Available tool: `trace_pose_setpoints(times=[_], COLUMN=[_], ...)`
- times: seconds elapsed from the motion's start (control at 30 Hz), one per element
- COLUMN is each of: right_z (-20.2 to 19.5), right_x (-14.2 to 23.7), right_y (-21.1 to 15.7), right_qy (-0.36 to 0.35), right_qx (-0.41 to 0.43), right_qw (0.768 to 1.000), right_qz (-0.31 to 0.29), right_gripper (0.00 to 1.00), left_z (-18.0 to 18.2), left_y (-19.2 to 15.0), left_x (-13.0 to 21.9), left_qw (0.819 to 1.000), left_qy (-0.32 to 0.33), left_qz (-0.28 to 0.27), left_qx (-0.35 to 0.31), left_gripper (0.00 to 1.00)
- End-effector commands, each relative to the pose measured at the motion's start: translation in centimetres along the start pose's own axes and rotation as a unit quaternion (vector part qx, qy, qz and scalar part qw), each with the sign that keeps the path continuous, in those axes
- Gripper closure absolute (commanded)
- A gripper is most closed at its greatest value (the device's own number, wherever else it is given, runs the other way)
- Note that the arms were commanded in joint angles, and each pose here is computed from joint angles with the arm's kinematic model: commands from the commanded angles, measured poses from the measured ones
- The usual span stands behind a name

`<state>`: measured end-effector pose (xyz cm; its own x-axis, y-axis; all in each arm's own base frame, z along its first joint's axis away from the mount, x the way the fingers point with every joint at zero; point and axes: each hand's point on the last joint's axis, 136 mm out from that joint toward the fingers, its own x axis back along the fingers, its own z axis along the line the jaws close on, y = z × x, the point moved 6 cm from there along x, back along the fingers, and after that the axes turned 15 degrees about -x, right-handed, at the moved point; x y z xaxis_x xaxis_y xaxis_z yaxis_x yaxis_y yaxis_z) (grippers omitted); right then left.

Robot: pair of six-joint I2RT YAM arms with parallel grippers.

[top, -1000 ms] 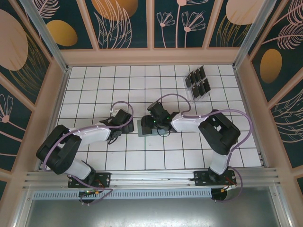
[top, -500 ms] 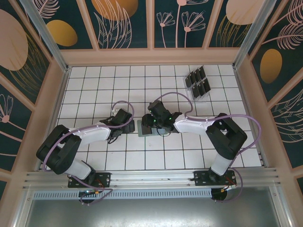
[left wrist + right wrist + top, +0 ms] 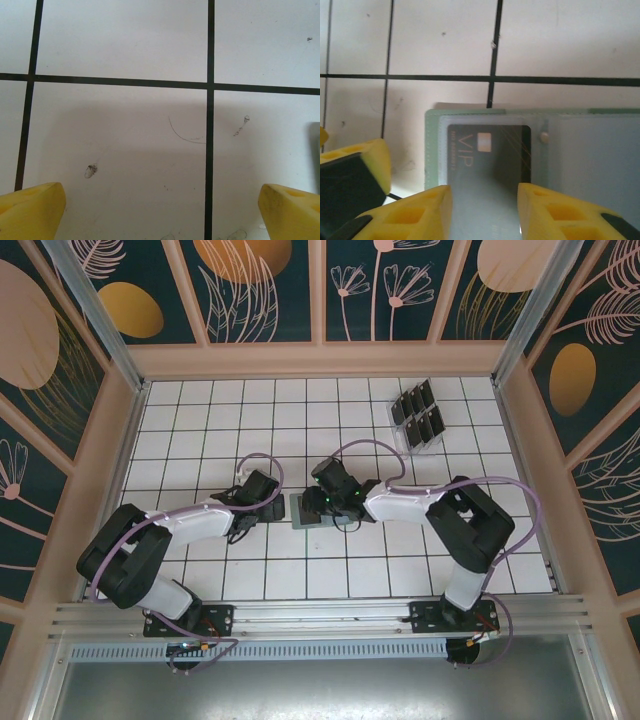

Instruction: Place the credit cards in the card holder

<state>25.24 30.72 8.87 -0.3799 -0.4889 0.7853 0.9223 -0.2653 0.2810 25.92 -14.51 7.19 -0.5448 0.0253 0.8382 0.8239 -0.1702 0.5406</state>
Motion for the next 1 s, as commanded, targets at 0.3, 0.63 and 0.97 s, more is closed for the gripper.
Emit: trace_pose_setpoints(times=[0.3, 0.63, 0.97], right_z=[-1.4, -0.4, 0.7], right_x=[-0.8, -1.3, -1.6], right_y=[-0.7, -1.2, -1.4], right_qy=[-0.027, -0.016, -0.003], right_qx=[-0.01, -0.008, -0.01], right_qw=[1.0, 1.0, 1.0], right_qz=[0.003, 0.014, 0.022], right_gripper=[0.57, 0.57, 0.57], left_z=[-0.1, -0.1, -0.2], left_y=[0.1, 0.0, -0.2], left_x=[-0.3, -0.5, -0.7], left_qw=[1.0, 1.0, 1.0], left_qy=[-0.002, -0.004, -0.006], left_qz=[0.003, 0.005, 0.006], left_qx=[-0.009, -0.01, -0.01], left_gripper=[0.02, 0.01, 0.01])
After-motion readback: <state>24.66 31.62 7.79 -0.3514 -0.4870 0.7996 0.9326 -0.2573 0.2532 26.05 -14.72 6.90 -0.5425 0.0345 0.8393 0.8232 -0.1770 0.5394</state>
